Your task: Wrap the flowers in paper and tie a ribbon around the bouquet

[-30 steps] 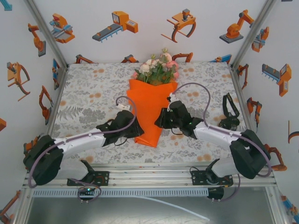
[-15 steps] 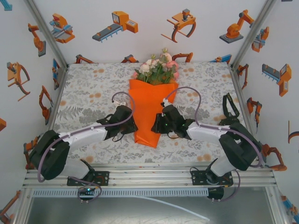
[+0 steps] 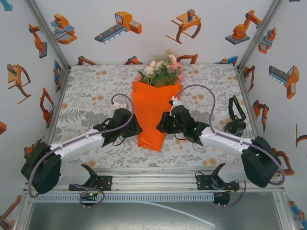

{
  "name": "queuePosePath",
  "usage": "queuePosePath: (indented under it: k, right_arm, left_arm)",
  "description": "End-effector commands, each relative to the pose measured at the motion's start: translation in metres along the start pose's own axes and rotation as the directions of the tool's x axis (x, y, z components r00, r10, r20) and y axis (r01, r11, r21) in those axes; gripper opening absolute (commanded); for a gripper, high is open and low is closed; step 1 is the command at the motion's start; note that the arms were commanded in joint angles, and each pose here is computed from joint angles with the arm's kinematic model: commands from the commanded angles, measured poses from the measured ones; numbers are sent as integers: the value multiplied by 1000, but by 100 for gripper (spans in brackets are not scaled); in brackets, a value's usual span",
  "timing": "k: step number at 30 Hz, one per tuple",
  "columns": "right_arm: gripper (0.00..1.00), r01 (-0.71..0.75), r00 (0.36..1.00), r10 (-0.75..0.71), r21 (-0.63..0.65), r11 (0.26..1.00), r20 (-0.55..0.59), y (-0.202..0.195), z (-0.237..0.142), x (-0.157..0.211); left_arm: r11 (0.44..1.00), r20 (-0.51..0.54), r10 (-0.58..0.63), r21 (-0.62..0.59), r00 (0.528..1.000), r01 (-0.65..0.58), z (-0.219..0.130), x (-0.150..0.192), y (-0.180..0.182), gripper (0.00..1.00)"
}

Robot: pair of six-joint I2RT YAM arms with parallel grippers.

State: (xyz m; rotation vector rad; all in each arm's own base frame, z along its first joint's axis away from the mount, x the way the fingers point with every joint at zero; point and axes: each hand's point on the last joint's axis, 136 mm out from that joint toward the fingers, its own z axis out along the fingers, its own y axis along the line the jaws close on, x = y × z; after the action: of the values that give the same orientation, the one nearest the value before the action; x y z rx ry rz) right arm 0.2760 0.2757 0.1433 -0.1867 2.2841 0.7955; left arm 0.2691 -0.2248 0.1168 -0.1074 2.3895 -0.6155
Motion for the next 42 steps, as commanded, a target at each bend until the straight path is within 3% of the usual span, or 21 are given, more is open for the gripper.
queuePosePath:
  k: [1,7,13,19,23,27,30,38,42]
  right_arm:
    - [44,54,994,-62,84,995,95,-6,-22,-31]
    - [47,-7,971,-56,261,965,234,-52,-69,-78]
    - [55,-185,932,21,424,886,363,-129,-123,-113]
    - [69,-386,885,128,551,740,447,-215,-173,-121]
    - [72,-481,864,192,648,591,466,-276,-198,-113]
    - [72,-464,886,227,763,451,404,-328,-206,-110]
    - [71,-399,914,255,807,435,315,-354,-188,-112]
    - [68,-219,940,338,854,472,53,-405,-134,-110]
    - [65,-247,920,393,786,567,6,-419,-105,-102]
  left_arm:
    - [999,60,51,3,997,-51,-25,-18,-3,57]
    - [970,180,106,199,978,-142,-72,-35,-35,70]
    - [860,279,158,433,947,-271,-112,-35,-77,82]
    - [702,333,252,583,908,-409,-133,-18,-114,91]
    - [623,333,298,642,895,-447,-136,-6,-130,94]
    - [574,322,327,679,888,-457,-132,5,-137,95]
    - [566,308,362,677,880,-471,-125,12,-136,96]
    - [579,329,430,614,841,-537,-113,20,-121,98]
    - [581,360,428,592,829,-558,-112,19,-117,99]
